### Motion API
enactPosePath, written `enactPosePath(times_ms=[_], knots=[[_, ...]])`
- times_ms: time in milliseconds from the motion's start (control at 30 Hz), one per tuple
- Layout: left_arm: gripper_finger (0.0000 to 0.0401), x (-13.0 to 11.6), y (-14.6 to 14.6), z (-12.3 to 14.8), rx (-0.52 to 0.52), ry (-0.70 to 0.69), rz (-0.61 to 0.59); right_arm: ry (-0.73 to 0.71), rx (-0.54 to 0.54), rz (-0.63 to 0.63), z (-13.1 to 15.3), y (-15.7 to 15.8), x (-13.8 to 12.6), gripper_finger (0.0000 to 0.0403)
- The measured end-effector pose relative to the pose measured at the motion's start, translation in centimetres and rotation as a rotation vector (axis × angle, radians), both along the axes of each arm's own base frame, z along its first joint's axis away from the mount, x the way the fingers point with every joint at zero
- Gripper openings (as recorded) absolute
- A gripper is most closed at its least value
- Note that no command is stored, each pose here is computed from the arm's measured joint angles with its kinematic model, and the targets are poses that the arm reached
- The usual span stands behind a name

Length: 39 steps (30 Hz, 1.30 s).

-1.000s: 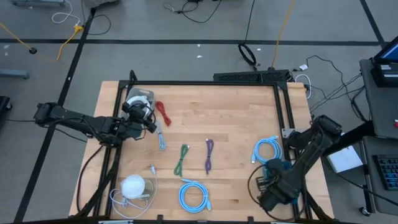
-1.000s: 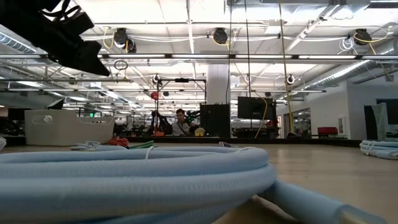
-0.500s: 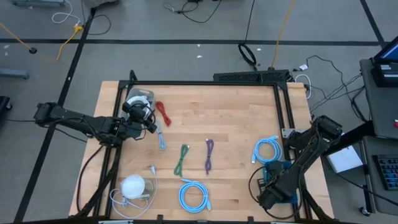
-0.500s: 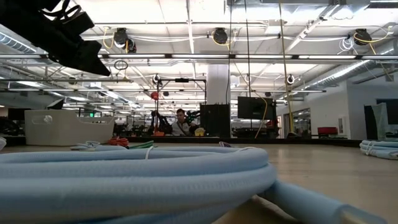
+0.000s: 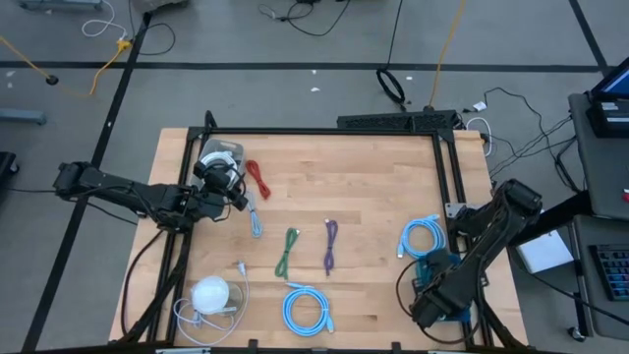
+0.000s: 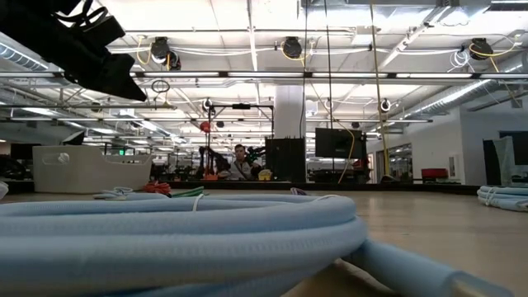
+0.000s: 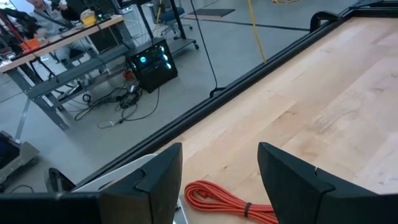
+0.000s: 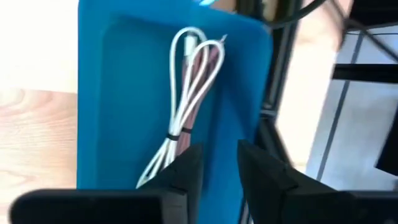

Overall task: Pick & Place USB Port
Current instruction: Put the top right blue HDMI cable into the gray basket

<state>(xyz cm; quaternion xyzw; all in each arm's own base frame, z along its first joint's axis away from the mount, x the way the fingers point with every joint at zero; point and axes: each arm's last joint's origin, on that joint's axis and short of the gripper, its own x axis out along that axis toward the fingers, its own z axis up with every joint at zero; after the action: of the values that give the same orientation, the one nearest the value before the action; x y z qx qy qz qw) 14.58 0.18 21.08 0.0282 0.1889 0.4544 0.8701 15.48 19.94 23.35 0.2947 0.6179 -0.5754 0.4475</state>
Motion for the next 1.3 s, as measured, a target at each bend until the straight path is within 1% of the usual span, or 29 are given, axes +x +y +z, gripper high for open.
enactPosePath(times_ms=[67,100,133,200,233,300,400,467,567,633,733,833,900,967,1033,1100,1167,1200,1300], knots=[[0.0211,0.0,0.0,0.0,-0.007,-0.003,-0.005,-0.009,-0.006,0.005,0.8,-0.3,0.1,0.0108],[0.0211,0.0,0.0,0.0,-0.014,-0.012,-0.003,-0.041,-0.010,0.015,1.2,-0.3,0.2,0.0113],[0.0211,0.1,0.0,0.0,-0.027,-0.028,-0.005,-0.098,-0.024,0.028,1.7,-0.5,0.4,0.0118],[0.0211,0.4,0.0,0.3,-0.068,-0.087,-0.028,-0.236,-0.092,0.067,2.5,-1.1,0.7,0.0126],[0.0211,0.9,0.0,0.5,-0.090,-0.119,-0.061,-0.307,-0.129,0.088,3.0,-1.4,1.0,0.0129],[0.0211,2.1,0.1,1.0,-0.127,-0.160,-0.184,-0.444,-0.196,0.148,4.0,-2.0,1.5,0.0133],[0.0211,4.2,0.0,1.3,-0.156,-0.213,-0.396,-0.565,-0.295,0.243,4.8,-3.2,2.2,0.0133],[0.0211,5.6,0.0,1.1,-0.168,-0.245,-0.507,-0.573,-0.333,0.301,4.9,-4.2,2.6,0.0128],[0.0211,7.3,0.2,0.1,-0.207,-0.254,-0.606,-0.480,-0.357,0.343,4.0,-6.2,3.1,0.0119],[0.0211,8.1,0.4,-1.0,-0.243,-0.226,-0.626,-0.369,-0.338,0.344,2.7,-7.7,3.1,0.0114],[0.0211,8.7,0.8,-2.4,-0.267,-0.169,-0.604,-0.179,-0.278,0.275,0.2,-10.0,2.6,0.0107],[0.0211,8.9,1.0,-3.0,-0.273,-0.134,-0.592,-0.007,-0.130,0.213,-2.0,-11.7,1.8,0.0106],[0.0211,8.9,1.0,-3.1,-0.263,-0.124,-0.597,0.040,-0.030,0.198,-3.1,-12.4,1.5,0.0105],[0.0211,8.9,0.8,-3.1,-0.256,-0.118,-0.606,0.021,0.029,0.175,-4.1,-12.7,1.6,0.0100],[0.0211,8.9,0.7,-3.0,-0.249,-0.112,-0.615,-0.040,0.056,0.171,-5.0,-13.0,2.0,0.0084],[0.0211,8.9,0.5,-3.0,-0.241,-0.108,-0.626,-0.117,0.086,0.168,-5.7,-13.2,2.7,0.0055],[0.0211,8.9,0.5,-2.9,-0.239,-0.105,-0.630,-0.163,0.107,0.173,-6.4,-13.6,3.1,0.0018],[0.0211,8.8,0.5,-3.0,-0.239,-0.101,-0.631,-0.183,0.116,0.176,-6.7,-13.8,3.2,0.0009],[0.0211,8.7,0.3,-2.7,-0.228,-0.107,-0.635,-0.197,0.125,0.165,-7.6,-14.3,3.1,0.0003]])
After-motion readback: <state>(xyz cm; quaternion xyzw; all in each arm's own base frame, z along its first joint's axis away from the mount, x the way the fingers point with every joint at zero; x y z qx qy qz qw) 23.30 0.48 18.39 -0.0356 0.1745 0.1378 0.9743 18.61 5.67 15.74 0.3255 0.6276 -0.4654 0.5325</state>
